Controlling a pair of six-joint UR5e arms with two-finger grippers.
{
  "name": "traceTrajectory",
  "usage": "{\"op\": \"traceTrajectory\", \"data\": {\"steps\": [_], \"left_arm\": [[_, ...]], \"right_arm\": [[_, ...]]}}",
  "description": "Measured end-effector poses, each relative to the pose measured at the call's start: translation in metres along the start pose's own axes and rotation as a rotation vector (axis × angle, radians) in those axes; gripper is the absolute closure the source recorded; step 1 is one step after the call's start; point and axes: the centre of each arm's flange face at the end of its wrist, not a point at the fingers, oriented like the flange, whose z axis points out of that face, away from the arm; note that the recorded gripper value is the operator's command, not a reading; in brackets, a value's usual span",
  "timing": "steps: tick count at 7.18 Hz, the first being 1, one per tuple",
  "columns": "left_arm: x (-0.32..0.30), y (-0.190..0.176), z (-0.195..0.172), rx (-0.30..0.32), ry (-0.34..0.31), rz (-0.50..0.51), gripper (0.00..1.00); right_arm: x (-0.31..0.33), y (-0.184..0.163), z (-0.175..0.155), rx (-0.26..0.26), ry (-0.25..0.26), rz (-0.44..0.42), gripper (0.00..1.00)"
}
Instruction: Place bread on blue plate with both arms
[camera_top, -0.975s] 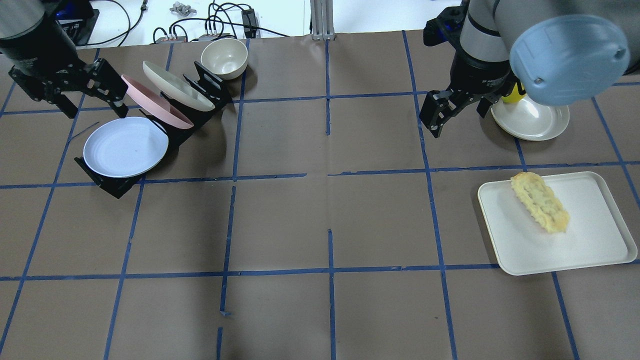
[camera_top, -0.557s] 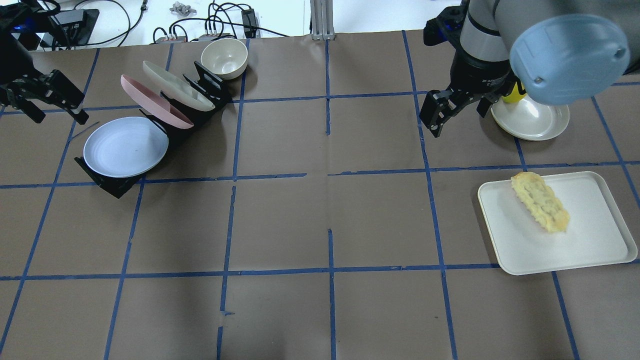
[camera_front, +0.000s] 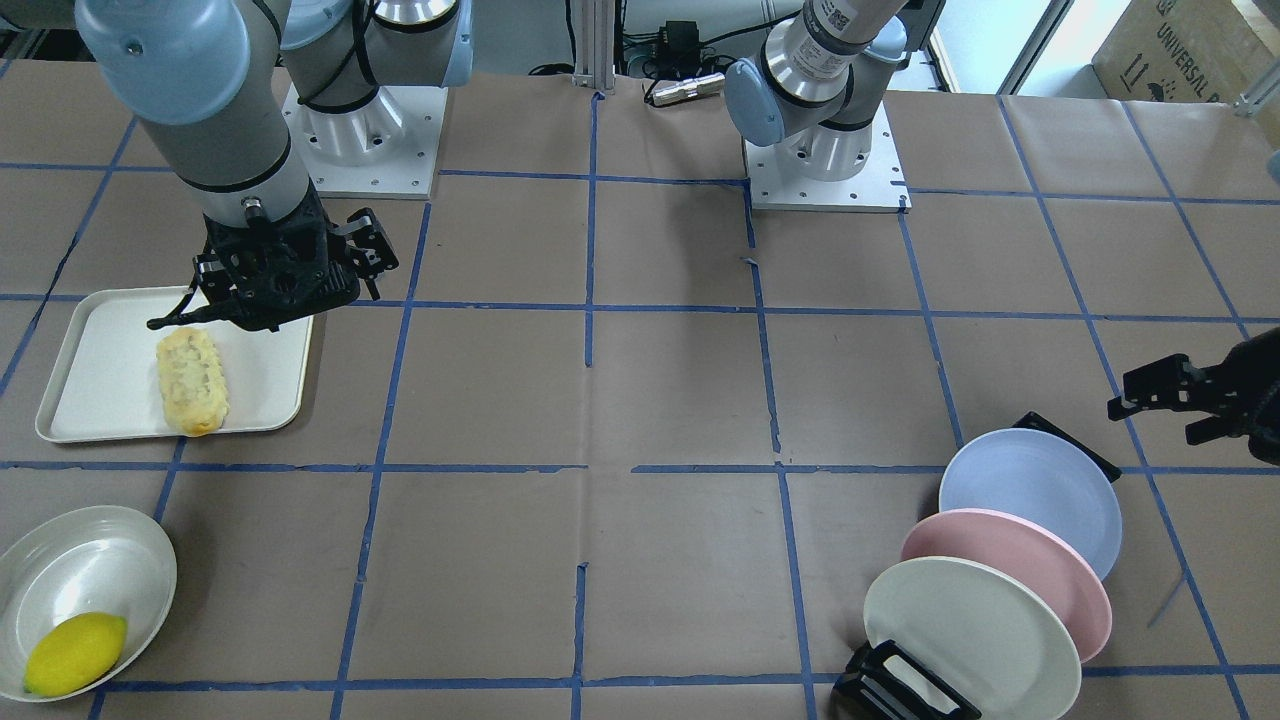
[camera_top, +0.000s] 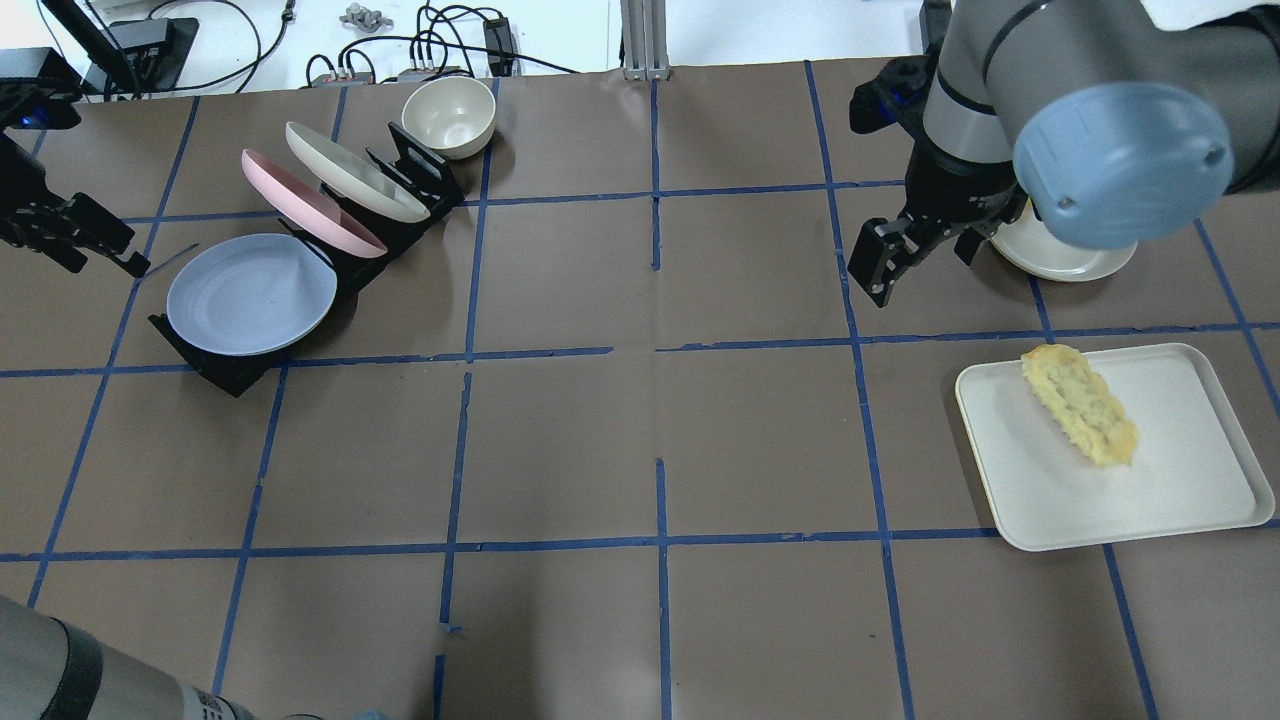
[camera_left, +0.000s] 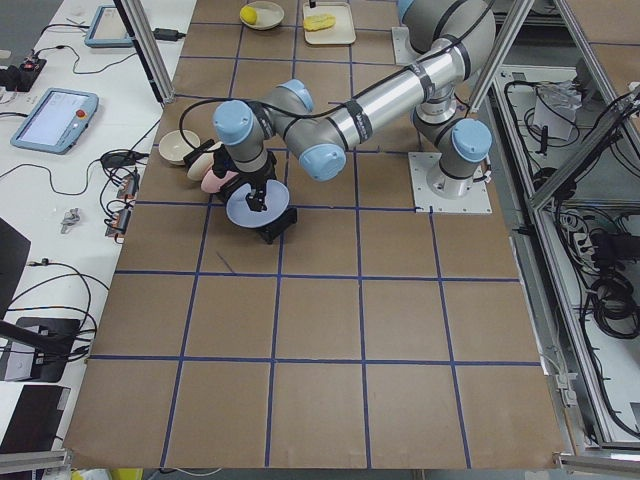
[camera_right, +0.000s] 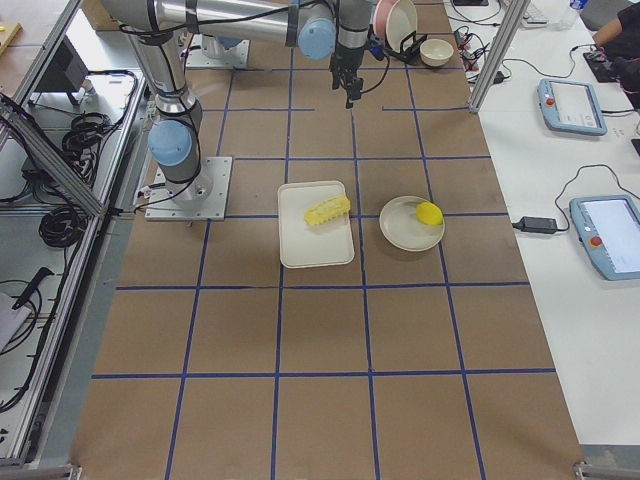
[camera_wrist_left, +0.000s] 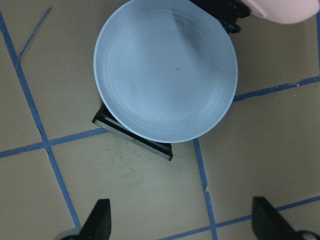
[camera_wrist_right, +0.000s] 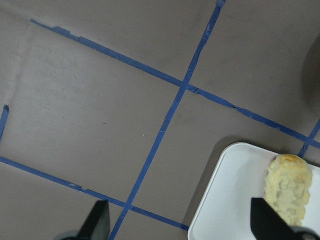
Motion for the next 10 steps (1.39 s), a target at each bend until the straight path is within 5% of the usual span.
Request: {"op": "traceTrajectory", "data": {"steps": [4,6,7,8,10], "left_arm": [[-0.048,-0.044,0.064,0.019,0.050,-0.011,0.13],[-0.052,-0.051,0.093,0.006,0.107,-0.048,0.39],[-0.055,-0.053,0.104,0.003,0.127,-0.062,0.81],[-0.059,-0.055,0.110,-0.001,0.135,-0.069,0.96],[-0.060,-0.055,0.106,0.004,0.130,-0.071,0.98]], "right_arm": [[0.102,0.076,0.110,0.086,-0.040,-0.095,0.00],[0.112,0.090,0.141,0.148,-0.025,-0.131,0.00],[0.116,0.088,0.153,0.160,-0.025,-0.139,0.00],[0.126,0.088,0.165,0.165,-0.026,-0.137,0.00],[0.159,0.098,0.182,0.170,-0.021,-0.103,0.00]]}}
